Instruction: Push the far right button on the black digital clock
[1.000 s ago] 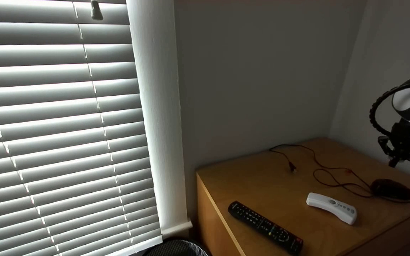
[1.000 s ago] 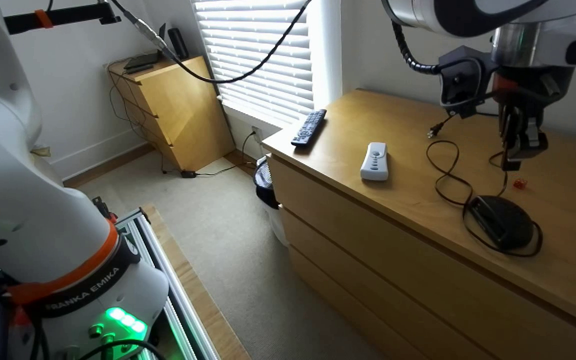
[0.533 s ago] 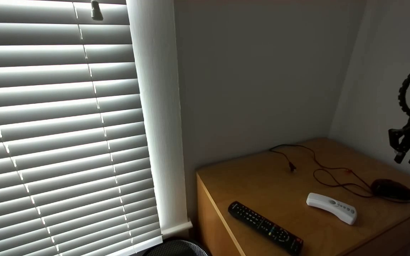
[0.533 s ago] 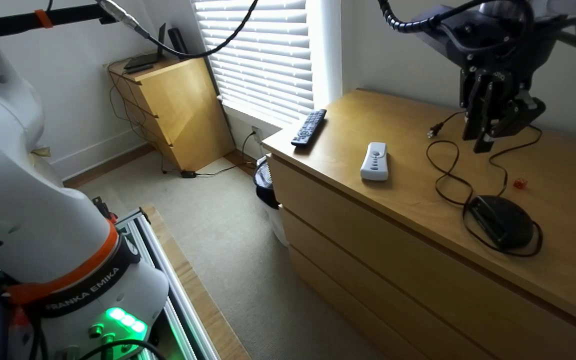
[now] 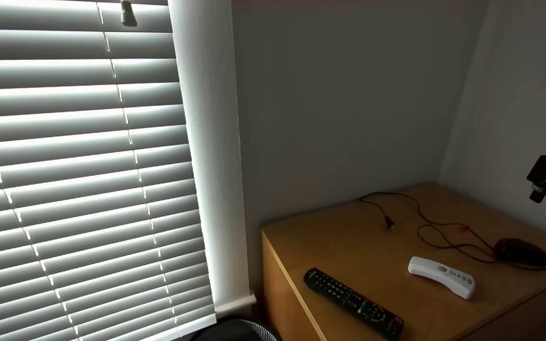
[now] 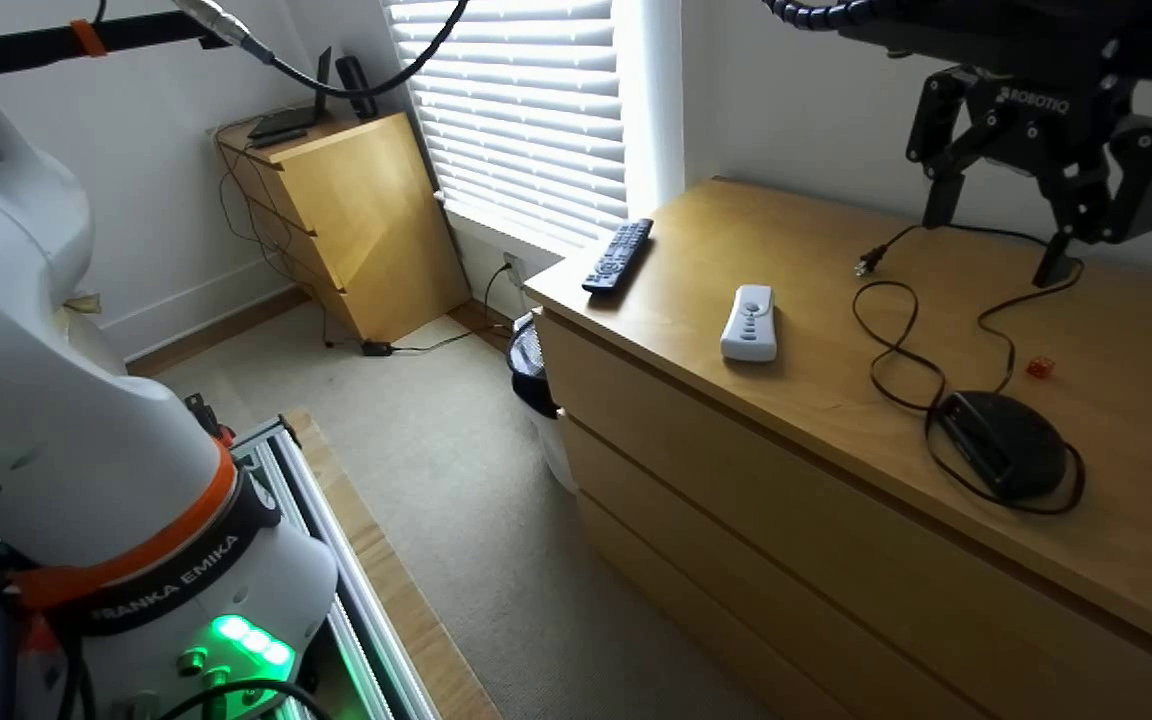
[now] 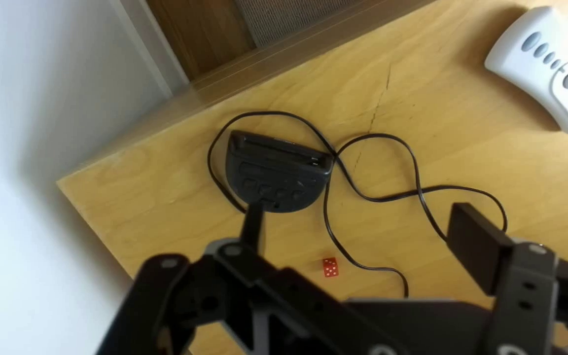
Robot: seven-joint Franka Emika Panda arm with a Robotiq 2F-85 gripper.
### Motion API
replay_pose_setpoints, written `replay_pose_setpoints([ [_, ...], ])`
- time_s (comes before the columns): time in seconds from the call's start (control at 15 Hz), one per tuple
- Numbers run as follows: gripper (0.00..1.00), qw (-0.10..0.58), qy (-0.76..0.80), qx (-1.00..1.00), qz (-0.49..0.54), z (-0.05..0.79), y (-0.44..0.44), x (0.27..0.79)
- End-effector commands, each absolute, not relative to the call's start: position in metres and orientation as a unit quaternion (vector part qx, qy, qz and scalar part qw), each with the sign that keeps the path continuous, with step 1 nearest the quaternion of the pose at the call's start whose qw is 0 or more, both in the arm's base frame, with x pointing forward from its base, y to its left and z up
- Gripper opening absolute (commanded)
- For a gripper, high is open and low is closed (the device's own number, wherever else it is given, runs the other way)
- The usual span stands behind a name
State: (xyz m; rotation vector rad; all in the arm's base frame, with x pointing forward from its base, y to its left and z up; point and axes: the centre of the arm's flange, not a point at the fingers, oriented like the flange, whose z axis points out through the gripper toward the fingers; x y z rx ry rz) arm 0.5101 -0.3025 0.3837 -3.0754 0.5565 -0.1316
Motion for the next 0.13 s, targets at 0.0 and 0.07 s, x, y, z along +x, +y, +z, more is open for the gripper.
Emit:
replay_pose_setpoints([
  [0.0,0.96,0.007,0.178,-0.983,-0.041,0.3828,-0.3021,0.5106],
  [0.07,0.96,0.007,0.177,-0.983,-0.041,0.3823,-0.3016,0.5109],
])
